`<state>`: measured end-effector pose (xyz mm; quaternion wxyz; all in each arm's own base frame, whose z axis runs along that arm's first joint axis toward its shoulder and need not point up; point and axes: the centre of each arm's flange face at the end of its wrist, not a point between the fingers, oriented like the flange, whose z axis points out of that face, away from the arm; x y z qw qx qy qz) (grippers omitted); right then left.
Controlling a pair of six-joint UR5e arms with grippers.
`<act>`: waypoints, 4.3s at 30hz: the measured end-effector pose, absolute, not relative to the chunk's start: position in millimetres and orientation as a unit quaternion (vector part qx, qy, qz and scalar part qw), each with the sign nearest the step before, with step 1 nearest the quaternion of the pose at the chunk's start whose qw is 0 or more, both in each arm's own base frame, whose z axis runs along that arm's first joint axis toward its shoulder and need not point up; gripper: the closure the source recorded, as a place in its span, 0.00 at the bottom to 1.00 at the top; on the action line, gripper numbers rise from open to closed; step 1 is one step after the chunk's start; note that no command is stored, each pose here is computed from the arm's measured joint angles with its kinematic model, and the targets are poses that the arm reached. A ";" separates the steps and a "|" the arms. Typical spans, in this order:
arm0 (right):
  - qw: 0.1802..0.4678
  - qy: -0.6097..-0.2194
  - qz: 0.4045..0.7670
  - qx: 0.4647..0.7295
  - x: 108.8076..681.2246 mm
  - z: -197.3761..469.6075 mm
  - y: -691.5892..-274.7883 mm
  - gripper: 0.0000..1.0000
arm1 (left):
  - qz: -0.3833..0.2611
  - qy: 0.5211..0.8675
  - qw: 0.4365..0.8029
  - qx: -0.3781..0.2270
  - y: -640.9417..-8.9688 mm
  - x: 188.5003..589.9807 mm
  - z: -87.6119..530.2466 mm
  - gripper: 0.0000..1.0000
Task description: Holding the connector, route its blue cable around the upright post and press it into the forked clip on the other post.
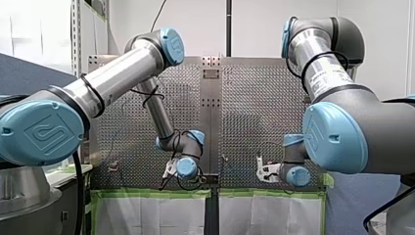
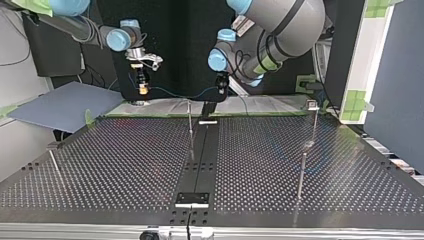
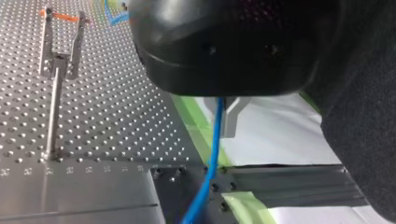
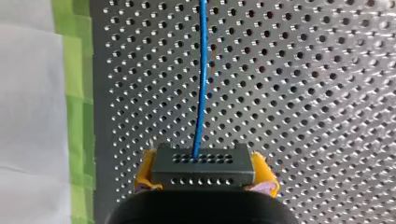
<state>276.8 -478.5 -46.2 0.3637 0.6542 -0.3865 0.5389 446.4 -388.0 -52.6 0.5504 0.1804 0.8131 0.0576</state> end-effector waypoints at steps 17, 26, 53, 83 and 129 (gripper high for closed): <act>0.367 -0.385 0.519 0.668 273.8 -54.2 -477.0 0.44 | 0.039 0.817 0.546 0.183 -389.7 445.7 -51.1 1.00; 0.371 -0.385 0.509 0.674 269.8 -47.2 -472.8 0.44 | 0.027 0.813 0.551 0.186 -388.9 438.4 -30.9 1.00; 0.383 -0.381 0.534 0.650 269.3 -6.5 -473.4 0.44 | 0.018 0.802 0.573 0.167 -384.7 445.0 5.6 1.00; 0.384 -0.397 0.553 0.624 260.7 -2.2 -487.9 0.44 | -0.038 0.804 0.574 0.149 -377.6 467.9 -12.1 1.00; 0.381 -0.425 0.513 0.642 252.2 -36.6 -507.8 0.44 | -0.068 0.798 0.587 0.121 -377.9 497.2 -0.8 1.00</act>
